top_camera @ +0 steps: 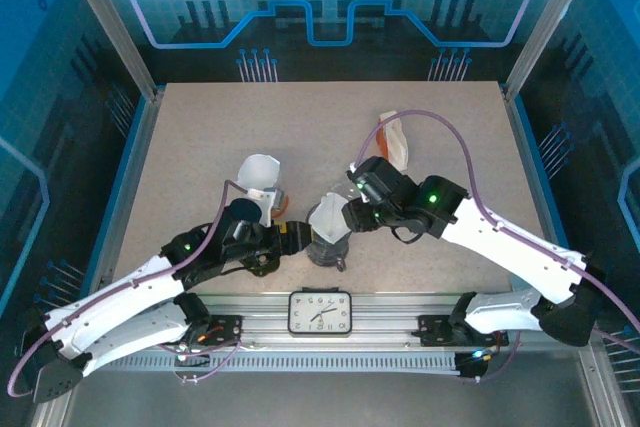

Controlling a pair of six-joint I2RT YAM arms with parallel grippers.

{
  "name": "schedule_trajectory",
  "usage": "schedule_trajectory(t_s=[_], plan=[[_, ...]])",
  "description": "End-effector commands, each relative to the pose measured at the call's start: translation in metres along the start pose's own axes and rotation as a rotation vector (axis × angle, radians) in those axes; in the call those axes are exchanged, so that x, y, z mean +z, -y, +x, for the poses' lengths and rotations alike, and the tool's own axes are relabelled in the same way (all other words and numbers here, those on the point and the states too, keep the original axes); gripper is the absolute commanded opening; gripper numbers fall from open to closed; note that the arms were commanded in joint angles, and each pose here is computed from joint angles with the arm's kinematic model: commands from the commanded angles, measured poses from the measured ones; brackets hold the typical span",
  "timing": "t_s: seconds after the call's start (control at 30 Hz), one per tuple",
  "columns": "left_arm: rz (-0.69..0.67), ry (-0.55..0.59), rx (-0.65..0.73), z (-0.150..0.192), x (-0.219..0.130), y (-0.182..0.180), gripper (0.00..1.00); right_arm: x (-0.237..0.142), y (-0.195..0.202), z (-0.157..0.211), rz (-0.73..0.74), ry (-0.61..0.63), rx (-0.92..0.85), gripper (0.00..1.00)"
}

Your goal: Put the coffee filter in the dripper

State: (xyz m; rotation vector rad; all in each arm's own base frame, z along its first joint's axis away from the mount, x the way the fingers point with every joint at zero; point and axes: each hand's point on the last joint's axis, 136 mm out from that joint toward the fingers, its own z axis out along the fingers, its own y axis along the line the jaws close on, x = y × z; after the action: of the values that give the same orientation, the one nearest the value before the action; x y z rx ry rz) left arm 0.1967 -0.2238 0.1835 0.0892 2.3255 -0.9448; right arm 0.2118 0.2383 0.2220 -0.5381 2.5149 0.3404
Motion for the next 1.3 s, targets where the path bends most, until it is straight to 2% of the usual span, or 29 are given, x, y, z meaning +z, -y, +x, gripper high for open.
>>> schedule_trajectory(t_s=[0.0, 0.23, 0.47, 0.7, 0.87, 1.03, 1.27], plan=[[-0.001, 0.015, -0.013, -0.005, -0.001, 0.000, 0.79, -0.002, -0.004, -0.013, 0.025, 0.081, -0.011, 0.48], [-0.026, 0.008, -0.030, -0.002, 0.003, -0.008, 0.78, 0.009, 0.003, -0.003, 0.069, 0.055, -0.006, 0.46], [-0.039, 0.002, -0.042, -0.001, 0.005, -0.013, 0.78, 0.018, 0.002, 0.001, 0.066, 0.043, -0.011, 0.34], [-0.038, 0.000, -0.062, 0.000, 0.007, -0.018, 0.78, 0.024, 0.000, 0.004, 0.063, 0.029, -0.021, 0.28], [-0.004, 0.017, -0.070, -0.008, -0.001, -0.011, 0.81, 0.025, 0.000, 0.006, 0.064, 0.024, -0.024, 0.26], [0.048, 0.076, -0.018, -0.030, -0.019, 0.008, 0.87, 0.025, 0.000, 0.006, 0.068, 0.026, -0.029, 0.26], [0.075, -0.001, 0.016, -0.028, 0.001, 0.018, 0.89, 0.025, -0.001, 0.007, 0.069, 0.028, -0.032, 0.26]])
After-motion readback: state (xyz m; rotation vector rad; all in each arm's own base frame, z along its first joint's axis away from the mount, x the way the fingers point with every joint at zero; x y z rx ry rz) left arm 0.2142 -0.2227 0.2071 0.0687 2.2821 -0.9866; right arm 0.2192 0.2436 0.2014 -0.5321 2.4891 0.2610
